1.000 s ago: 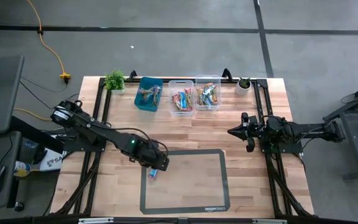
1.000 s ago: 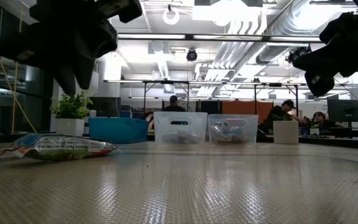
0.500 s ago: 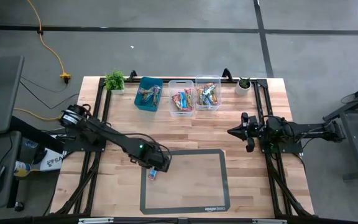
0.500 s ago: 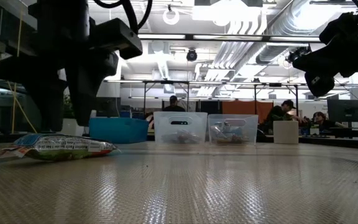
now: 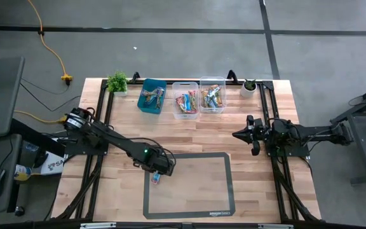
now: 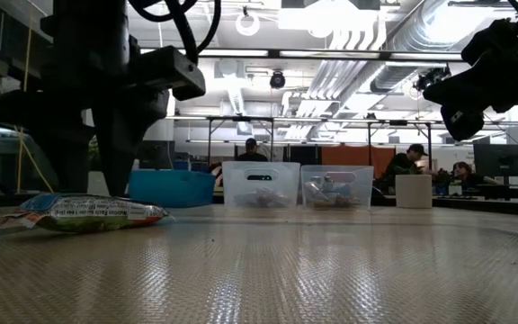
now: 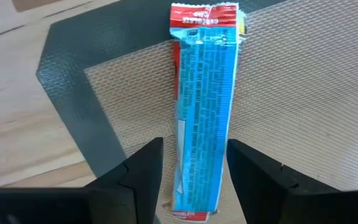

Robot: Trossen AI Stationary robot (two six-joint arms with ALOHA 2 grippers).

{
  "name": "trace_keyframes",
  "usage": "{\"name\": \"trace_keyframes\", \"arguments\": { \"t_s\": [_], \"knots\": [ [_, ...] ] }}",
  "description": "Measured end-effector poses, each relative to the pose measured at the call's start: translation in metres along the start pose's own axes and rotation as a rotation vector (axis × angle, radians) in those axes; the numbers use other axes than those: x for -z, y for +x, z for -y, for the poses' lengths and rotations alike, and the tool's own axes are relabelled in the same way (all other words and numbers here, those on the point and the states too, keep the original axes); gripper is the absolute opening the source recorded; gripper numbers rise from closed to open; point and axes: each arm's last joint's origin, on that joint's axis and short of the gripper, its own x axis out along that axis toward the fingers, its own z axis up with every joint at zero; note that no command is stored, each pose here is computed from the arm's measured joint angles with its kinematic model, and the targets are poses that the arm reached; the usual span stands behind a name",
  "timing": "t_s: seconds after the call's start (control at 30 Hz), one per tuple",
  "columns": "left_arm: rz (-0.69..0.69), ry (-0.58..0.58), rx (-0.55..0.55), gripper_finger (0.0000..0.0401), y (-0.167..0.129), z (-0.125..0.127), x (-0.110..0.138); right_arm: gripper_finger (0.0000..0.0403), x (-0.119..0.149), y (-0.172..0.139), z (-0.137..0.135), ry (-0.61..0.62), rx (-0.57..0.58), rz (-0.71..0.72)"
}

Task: Pick and place Granola Bars by type
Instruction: Put the red granola bar into the left transparent bin

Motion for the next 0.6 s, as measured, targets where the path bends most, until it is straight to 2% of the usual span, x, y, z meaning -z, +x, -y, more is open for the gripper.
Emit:
{"name": "trace_keyframes", "arguments": {
  "t_s": [0.27,0.47,0.53,0.6],
  "knots": [
    [0.0,0.001,0.01,0.0175,0.001,0.001,0.0,0.0006,0.0,0.0,0.0,0.0,0.0,0.0],
    [-0.005,0.0,0.019,0.0175,0.013,0.006,0.001,0.0006,0.0,0.0,0.0,0.001,0.0,0.0],
    [-0.003,0.0,-0.011,0.0175,0.016,0.003,0.0,0.0005,0.0,0.0,0.0,-0.001,0.001,-0.001],
    [-0.016,0.0,0.017,0.0175,0.02,0.008,0.001,0.0005,0.0,0.0,0.0,0.001,0.0,-0.002]
  ]
}}
